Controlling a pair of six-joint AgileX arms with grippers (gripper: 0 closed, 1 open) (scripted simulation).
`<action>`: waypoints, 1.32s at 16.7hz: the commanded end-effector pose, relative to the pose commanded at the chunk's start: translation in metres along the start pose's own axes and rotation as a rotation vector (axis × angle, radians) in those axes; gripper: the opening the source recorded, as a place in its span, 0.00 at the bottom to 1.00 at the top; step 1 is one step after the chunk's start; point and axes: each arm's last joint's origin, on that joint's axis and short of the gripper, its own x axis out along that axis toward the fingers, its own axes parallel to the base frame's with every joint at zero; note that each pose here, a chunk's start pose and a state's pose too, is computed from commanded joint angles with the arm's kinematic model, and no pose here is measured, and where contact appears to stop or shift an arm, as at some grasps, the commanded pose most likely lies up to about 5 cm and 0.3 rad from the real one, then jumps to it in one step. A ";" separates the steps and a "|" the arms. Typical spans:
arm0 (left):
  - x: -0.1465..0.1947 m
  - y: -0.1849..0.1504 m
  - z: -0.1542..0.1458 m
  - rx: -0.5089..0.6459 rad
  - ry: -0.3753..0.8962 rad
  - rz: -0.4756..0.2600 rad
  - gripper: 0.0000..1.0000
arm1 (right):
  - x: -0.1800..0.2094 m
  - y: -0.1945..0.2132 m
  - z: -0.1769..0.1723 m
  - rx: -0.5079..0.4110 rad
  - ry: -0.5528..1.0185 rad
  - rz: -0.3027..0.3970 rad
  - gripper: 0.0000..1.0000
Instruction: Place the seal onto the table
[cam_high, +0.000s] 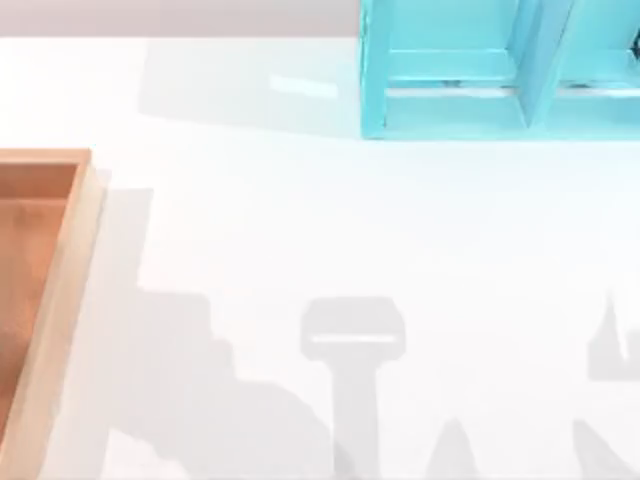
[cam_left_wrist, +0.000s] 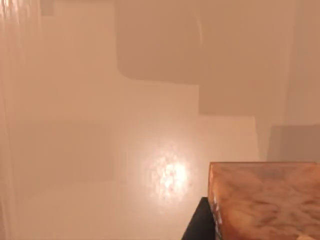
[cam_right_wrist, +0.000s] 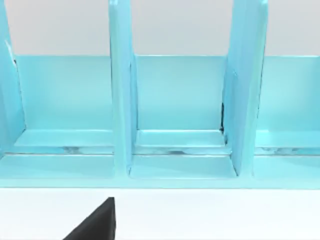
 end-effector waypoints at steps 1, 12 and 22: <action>-0.019 -0.013 0.006 -0.005 -0.031 0.005 0.00 | 0.000 0.000 0.000 0.000 0.000 0.000 1.00; -0.106 -0.118 -0.008 0.006 0.100 -0.038 0.00 | 0.000 0.000 0.000 0.000 0.000 0.000 1.00; -0.083 -0.159 0.028 0.003 0.078 -0.046 0.00 | 0.000 0.000 0.000 0.000 0.000 0.000 1.00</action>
